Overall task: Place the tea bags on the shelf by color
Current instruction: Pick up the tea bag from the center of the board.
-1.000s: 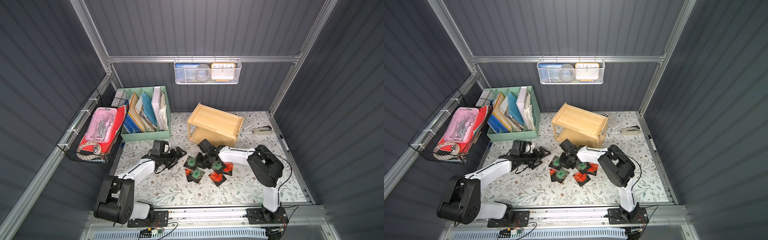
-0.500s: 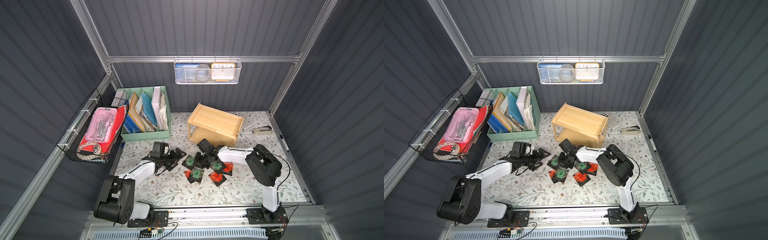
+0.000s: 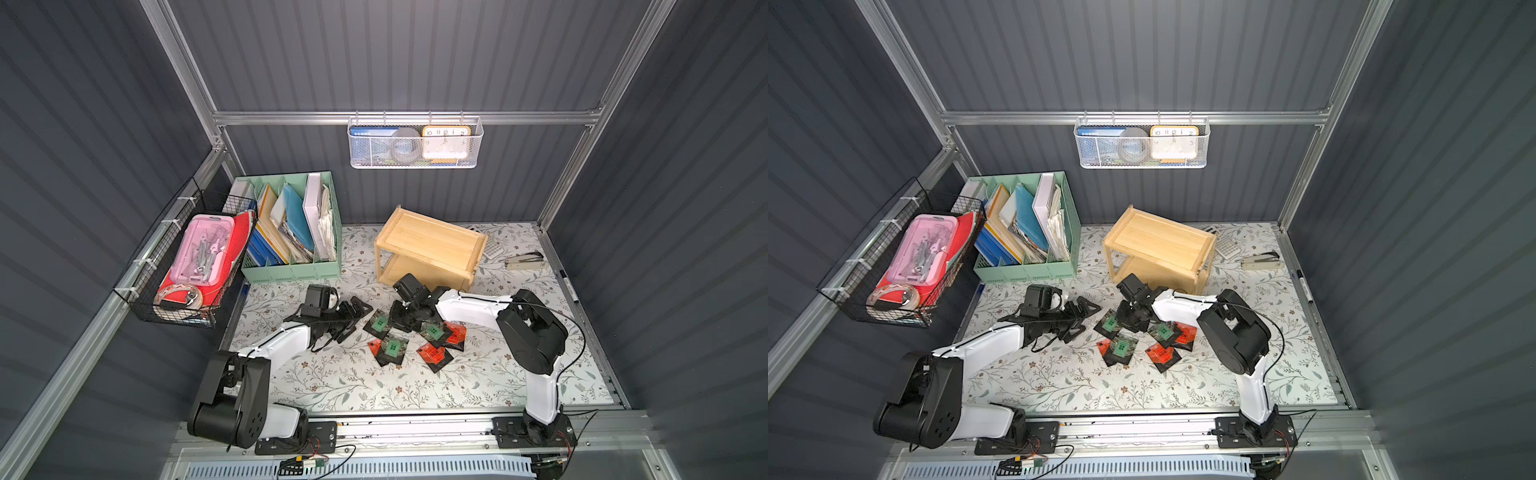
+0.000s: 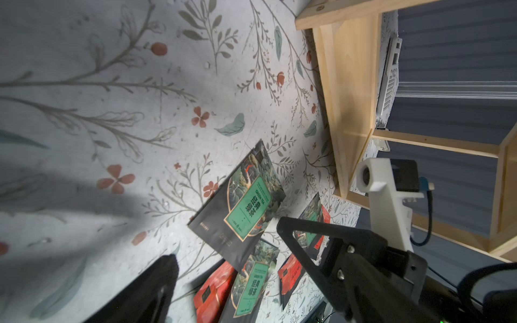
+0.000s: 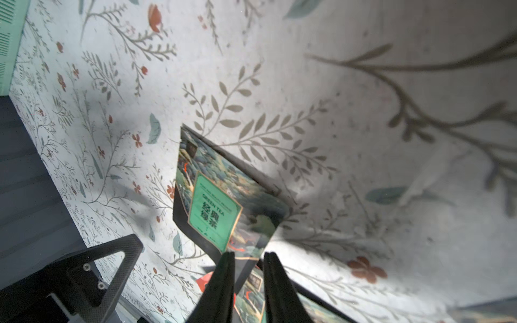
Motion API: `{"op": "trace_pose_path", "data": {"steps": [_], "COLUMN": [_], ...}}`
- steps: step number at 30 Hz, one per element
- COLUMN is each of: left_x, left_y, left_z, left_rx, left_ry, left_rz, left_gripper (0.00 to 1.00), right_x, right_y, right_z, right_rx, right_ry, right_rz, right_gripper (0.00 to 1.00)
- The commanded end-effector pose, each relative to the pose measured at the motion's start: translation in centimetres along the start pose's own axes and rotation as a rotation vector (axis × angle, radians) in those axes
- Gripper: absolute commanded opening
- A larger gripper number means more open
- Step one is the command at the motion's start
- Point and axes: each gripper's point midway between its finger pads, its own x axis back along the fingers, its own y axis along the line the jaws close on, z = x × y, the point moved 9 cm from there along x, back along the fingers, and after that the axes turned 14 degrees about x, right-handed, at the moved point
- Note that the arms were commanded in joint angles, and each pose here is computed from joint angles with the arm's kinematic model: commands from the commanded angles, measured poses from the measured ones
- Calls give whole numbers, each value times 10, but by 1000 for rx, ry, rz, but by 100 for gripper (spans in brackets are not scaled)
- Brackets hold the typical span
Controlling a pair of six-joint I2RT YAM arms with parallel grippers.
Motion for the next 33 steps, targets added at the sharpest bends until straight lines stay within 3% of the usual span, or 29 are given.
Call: {"op": "trace_pose_path", "data": {"steps": [1,33], "left_x": [1,-1], "left_y": [2,10], "left_z": [5,6], "left_rx": [8,27], "left_ry": [19,8], "left_rz": [2,-6], "left_gripper": [98,98], "right_x": [3,-24], "right_y": [3,-13], "right_z": [-5,-9], "right_rx": [35,0], "right_ry": [-21,34], "right_rz": [22,37], "right_gripper": [24,24]}}
